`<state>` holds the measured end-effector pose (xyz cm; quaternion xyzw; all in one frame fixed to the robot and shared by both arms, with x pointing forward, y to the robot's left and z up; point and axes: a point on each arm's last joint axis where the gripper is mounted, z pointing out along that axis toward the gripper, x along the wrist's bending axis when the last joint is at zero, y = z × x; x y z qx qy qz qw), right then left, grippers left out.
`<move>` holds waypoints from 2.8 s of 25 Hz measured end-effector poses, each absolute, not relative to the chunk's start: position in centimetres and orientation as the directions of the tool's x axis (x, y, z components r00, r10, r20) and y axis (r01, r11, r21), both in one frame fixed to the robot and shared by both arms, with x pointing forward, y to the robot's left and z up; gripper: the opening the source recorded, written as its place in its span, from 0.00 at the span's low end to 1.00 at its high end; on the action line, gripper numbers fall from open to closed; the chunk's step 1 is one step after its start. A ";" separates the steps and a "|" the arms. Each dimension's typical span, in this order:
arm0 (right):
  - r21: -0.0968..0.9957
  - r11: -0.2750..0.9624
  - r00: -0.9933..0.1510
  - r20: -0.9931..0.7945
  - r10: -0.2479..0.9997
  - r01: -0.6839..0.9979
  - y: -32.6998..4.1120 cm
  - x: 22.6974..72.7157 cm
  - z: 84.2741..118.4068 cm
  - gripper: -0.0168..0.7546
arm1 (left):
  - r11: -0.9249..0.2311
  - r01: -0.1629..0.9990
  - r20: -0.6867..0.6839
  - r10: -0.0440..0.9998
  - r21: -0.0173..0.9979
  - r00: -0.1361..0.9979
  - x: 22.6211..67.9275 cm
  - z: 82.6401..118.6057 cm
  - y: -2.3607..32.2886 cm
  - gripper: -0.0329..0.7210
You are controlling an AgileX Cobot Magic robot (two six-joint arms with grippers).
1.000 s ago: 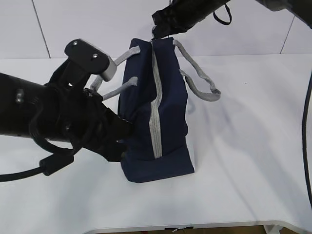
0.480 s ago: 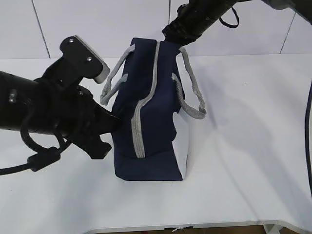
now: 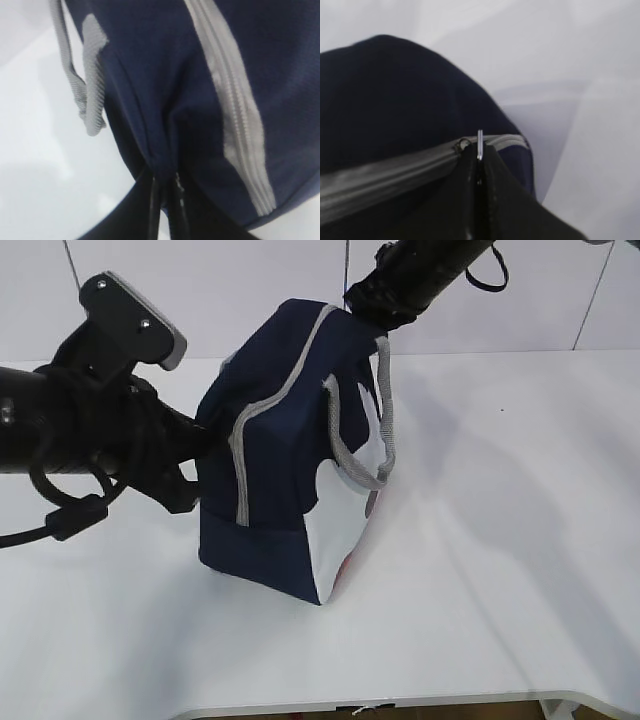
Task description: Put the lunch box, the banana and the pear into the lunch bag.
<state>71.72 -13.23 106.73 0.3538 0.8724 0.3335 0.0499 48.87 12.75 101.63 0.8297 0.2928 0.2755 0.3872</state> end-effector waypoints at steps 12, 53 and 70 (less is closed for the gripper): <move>0.516 0.543 -0.715 0.217 0.665 0.662 -14.7 66.4 107.8 0.05 | -0.512 0.158 0.341 0.741 0.844 0.578 50.9 102.2 13.8 0.03; 0.426 0.396 -0.541 0.300 0.786 0.813 -17.0 57.8 111.7 0.05 | -0.570 0.058 0.468 0.724 0.819 0.507 52.3 102.1 14.6 0.71; 0.382 0.329 -0.445 0.272 0.853 0.864 -17.6 57.9 111.5 0.05 | -0.633 -0.081 0.555 0.602 0.770 0.574 48.1 107.2 15.2 0.71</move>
